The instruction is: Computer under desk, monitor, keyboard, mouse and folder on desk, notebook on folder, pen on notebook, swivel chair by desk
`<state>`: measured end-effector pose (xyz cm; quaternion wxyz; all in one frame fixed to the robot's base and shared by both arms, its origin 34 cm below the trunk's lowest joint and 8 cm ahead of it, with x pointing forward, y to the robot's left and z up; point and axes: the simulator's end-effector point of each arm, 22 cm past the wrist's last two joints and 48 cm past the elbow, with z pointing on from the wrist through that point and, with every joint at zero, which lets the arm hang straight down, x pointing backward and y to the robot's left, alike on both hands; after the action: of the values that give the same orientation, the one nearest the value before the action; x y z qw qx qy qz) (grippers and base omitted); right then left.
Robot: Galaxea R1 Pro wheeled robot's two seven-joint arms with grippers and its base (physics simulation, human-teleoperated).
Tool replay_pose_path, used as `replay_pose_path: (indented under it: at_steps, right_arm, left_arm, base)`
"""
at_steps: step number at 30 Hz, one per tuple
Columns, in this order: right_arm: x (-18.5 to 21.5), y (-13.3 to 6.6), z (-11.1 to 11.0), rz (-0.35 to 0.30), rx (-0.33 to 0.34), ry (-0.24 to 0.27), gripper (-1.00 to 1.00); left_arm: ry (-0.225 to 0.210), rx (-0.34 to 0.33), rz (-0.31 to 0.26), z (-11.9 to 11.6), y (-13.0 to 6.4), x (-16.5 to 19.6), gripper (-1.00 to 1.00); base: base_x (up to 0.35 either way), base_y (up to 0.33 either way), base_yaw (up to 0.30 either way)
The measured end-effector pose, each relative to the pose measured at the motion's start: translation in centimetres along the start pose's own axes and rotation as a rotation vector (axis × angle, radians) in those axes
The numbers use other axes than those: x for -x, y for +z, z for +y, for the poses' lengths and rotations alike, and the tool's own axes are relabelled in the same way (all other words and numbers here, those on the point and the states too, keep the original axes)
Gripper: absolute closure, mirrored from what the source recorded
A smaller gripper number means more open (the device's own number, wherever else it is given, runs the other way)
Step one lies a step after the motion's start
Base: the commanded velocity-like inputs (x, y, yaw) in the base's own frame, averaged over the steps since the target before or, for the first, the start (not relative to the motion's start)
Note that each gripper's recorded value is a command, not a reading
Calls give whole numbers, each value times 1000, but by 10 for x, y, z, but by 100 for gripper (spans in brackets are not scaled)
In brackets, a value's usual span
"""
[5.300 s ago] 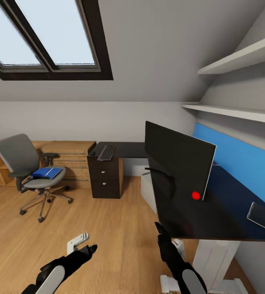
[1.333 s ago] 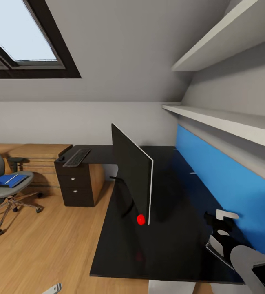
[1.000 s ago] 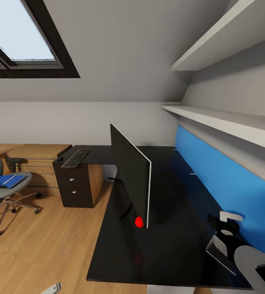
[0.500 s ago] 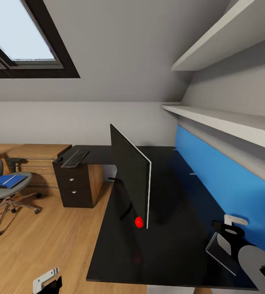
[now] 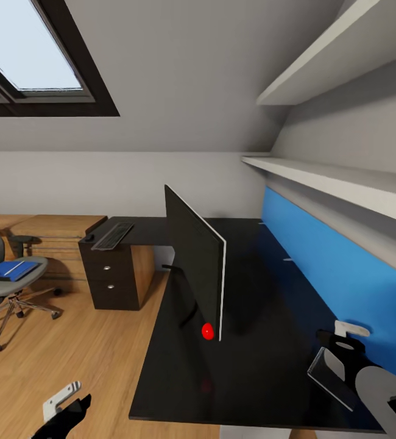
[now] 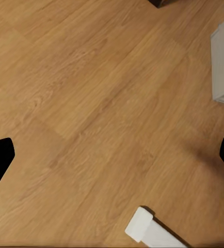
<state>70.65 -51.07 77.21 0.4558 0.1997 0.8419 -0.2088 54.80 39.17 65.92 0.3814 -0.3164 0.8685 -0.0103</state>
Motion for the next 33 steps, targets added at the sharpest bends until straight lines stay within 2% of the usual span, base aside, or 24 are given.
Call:
replay_pose_path:
  at_steps: [23, 33]
  right_arm:
    - [-33, 18, 7, -1, 2, -1, -100]
    - [-30, 25, 17, -44, 19, 4, -100]
  left_arm:
    - [-6, -11, 10, 7, 25, -26, -100]
    - [-6, -11, 10, 12, 37, -38, -100]
  base:
    - [0, 0, 0]
    - [0, 0, 0]
